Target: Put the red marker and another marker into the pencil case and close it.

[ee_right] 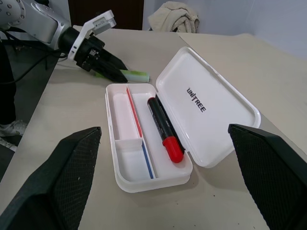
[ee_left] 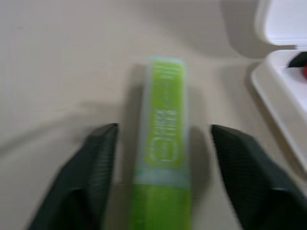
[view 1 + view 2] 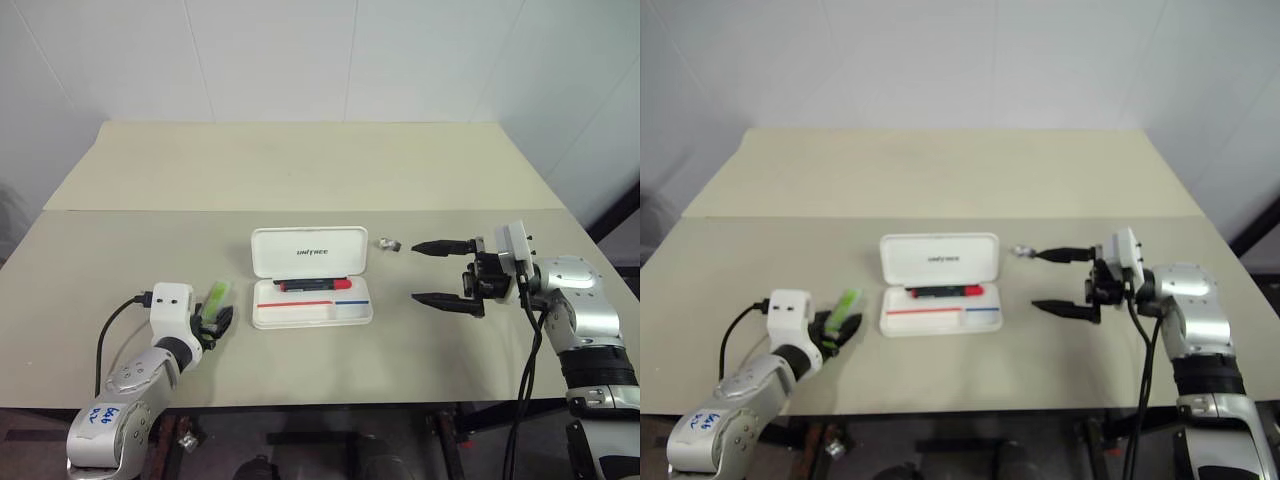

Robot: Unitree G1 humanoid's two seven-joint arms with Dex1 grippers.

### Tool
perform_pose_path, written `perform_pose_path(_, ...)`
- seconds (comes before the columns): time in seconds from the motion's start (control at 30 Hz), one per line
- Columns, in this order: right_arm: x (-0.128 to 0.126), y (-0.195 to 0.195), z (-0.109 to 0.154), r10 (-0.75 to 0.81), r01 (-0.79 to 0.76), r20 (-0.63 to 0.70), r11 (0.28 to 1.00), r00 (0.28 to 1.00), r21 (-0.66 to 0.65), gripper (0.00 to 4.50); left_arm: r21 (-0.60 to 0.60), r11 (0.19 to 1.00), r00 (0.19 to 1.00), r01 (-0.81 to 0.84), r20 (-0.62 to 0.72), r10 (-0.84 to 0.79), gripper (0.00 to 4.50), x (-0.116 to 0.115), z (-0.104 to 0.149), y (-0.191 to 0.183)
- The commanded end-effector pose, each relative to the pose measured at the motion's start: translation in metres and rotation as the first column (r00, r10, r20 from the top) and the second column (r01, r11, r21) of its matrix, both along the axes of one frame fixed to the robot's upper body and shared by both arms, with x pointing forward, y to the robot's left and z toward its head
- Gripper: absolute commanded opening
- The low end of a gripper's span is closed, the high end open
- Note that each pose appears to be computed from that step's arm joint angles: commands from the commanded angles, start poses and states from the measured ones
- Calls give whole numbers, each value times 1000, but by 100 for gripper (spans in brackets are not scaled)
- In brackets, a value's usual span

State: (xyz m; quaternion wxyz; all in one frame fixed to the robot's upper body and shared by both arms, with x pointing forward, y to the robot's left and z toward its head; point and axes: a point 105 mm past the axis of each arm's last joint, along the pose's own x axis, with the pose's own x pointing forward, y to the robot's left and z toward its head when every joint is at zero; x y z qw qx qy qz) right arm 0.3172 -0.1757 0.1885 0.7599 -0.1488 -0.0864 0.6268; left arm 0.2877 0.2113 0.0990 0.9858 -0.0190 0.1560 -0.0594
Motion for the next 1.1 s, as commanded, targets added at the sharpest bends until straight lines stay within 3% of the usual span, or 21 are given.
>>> perform_pose_path(0.03,-1,1,7,13,-13,49,1000,999,0,450,-2,1000,1000,5,-8,-5,171,0,-3,-2)
perform_pose_path(0.1,0,2,8,11,-11,53,1000,999,2,450,-1,1000,1000,5,-5,-5,114,1,-2,-1)
perform_pose_path(0.3,1,1,11,13,-14,55,1000,998,14,450,23,1000,999,-4,40,3,109,7,8,6)
perform_pose_path(0.53,-5,-5,10,58,-59,29,998,998,33,450,116,983,965,143,203,-164,109,12,61,12)
perform_pose_path(0.67,-7,-5,9,84,-84,11,995,996,47,450,109,937,881,331,321,-348,109,5,100,2)
perform_pose_path(0.77,-8,-3,10,99,-99,-5,992,995,84,450,147,838,763,525,356,-540,109,-5,120,-17)
perform_pose_path(0.9,-8,1,7,102,-100,-11,991,995,84,450,250,620,554,744,287,-781,109,-20,119,-43)
perform_pose_path(1.1,-6,5,3,90,-90,2,993,996,73,450,260,479,472,839,92,-877,109,-7,90,-55)
